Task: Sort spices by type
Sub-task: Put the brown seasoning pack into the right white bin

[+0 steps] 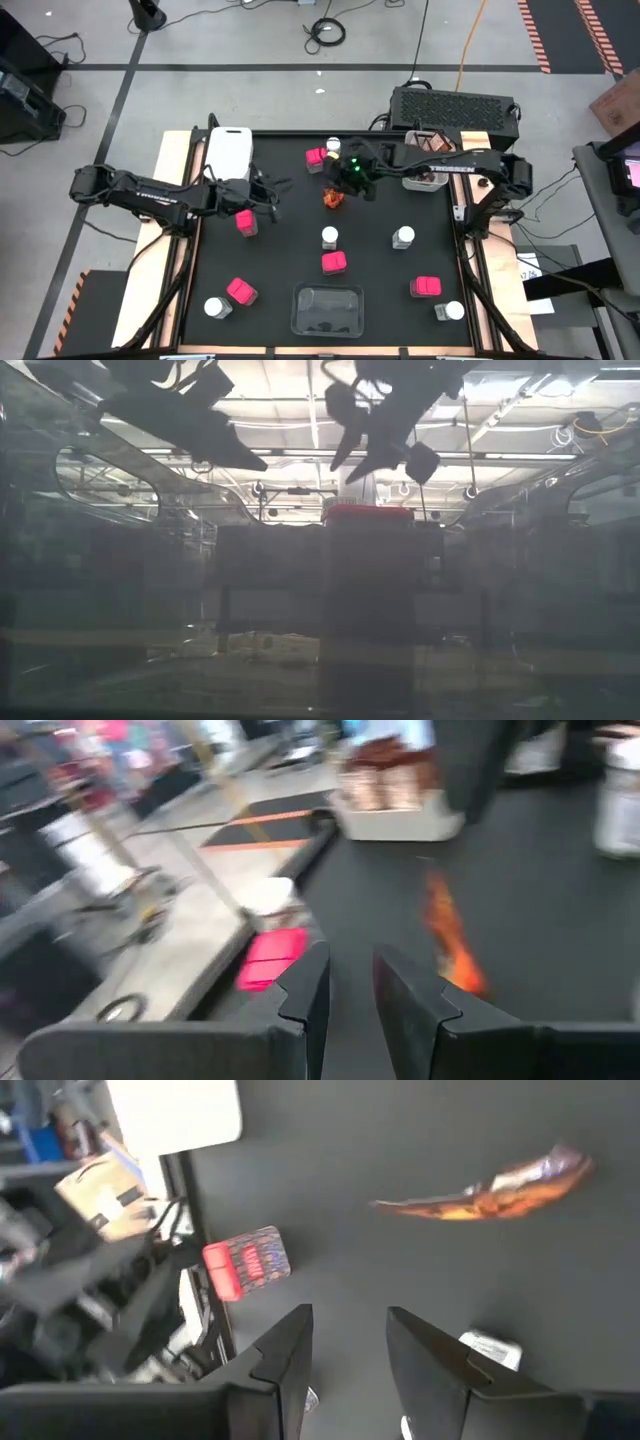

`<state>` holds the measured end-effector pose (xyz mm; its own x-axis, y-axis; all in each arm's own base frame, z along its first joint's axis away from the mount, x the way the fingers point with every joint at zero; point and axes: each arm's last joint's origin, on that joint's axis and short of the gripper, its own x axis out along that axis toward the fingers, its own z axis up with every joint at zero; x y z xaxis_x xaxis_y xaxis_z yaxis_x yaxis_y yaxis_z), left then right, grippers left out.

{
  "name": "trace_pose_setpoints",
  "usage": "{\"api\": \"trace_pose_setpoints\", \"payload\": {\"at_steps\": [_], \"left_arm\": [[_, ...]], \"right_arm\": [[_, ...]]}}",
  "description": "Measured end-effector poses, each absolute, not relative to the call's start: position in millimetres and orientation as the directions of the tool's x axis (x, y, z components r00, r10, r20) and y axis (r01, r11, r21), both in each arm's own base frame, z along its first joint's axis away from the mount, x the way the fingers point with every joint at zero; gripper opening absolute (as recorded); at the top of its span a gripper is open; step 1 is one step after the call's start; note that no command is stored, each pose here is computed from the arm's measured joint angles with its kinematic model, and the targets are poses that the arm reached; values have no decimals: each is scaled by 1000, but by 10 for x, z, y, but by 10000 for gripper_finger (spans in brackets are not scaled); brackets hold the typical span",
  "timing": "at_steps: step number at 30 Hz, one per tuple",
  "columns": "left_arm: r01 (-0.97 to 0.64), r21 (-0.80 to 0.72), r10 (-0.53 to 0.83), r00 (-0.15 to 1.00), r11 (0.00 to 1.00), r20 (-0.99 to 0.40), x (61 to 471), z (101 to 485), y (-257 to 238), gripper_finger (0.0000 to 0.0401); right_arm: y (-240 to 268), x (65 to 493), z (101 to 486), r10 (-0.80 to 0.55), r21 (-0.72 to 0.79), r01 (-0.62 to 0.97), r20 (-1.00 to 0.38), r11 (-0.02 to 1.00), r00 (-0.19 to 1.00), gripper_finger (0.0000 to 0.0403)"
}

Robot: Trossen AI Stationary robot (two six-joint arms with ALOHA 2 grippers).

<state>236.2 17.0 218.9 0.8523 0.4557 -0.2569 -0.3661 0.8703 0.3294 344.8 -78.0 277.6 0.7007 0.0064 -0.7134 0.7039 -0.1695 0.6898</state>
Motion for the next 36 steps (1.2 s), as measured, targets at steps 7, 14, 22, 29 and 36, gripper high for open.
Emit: {"api": "trace_pose_setpoints", "payload": {"at_steps": [7, 14, 22, 29, 36], "left_arm": [[-215, 371, 340, 887, 903, -313, 2326, 2061, 144, 84], [-167, 389, 301, 899, 906, -317, 2330, 2061, 132, 84], [-132, 409, 275, 908, 903, -315, 2334, 2064, 125, 84], [-83, 425, 234, 919, 901, -316, 2337, 2065, 121, 84], [-25, 440, 182, 930, 898, -318, 2340, 2065, 106, 84]], "right_arm": [[-792, 3532, 2649, 1, 648, 712, -740, -270, 673, 125], [-806, 3450, 2645, -63, 600, 739, -787, -306, 614, 125], [-893, 3402, 2624, -155, 581, 747, -811, -324, 564, 125], [-891, 3398, 2622, -199, 582, 740, -813, -337, 548, 125], [-742, 3445, 2597, -219, 580, 739, -814, -343, 538, 125]]}}
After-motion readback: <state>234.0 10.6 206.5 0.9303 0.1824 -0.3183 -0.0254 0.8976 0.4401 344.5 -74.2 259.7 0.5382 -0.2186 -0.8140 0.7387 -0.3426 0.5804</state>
